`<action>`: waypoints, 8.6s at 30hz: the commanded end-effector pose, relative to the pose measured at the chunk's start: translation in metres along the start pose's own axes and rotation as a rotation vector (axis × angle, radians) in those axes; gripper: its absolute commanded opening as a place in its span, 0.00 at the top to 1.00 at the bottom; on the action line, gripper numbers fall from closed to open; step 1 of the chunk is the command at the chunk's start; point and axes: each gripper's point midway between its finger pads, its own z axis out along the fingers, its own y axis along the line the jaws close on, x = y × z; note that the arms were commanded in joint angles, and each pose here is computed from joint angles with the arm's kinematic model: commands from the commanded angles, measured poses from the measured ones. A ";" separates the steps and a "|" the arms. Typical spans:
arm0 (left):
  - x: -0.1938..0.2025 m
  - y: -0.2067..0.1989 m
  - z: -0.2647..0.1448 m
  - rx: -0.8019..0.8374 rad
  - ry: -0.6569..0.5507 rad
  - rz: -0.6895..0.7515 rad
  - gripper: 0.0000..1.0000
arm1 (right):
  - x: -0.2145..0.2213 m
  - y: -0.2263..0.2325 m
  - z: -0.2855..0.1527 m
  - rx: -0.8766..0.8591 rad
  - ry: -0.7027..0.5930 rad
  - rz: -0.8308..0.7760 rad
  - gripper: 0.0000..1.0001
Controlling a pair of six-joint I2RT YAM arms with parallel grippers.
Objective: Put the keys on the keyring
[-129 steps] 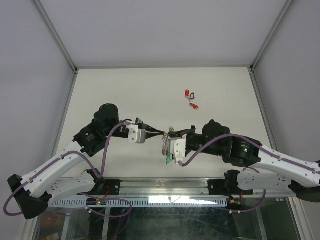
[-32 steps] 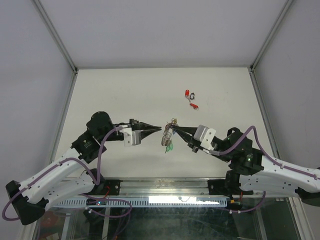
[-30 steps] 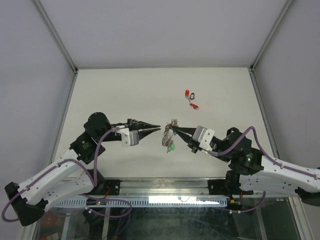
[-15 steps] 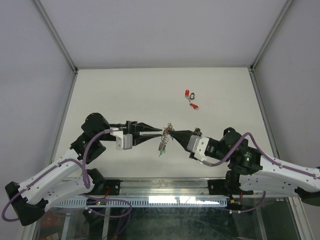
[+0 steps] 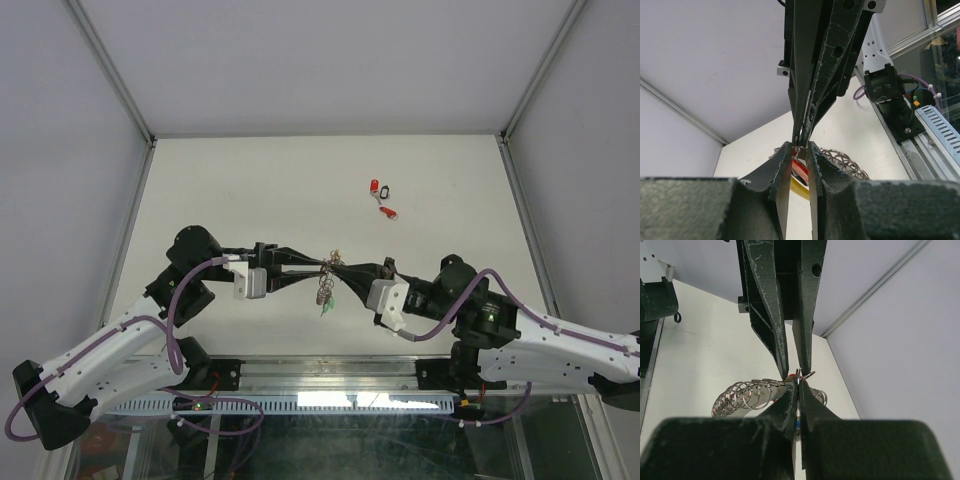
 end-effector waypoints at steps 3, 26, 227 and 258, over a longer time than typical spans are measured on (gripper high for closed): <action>-0.009 0.001 0.001 0.012 -0.038 0.025 0.82 | -0.023 -0.014 0.002 0.035 -0.071 -0.025 1.00; 0.013 0.002 0.004 0.010 0.027 -0.011 0.98 | -0.029 -0.016 0.003 0.036 -0.092 -0.009 1.00; 0.059 0.020 -0.001 -0.062 0.241 -0.039 1.00 | -0.025 -0.033 -0.014 0.102 -0.193 0.329 1.00; 0.016 0.028 -0.011 -0.116 0.164 0.050 0.72 | -0.013 -0.032 -0.012 0.139 -0.184 0.354 1.00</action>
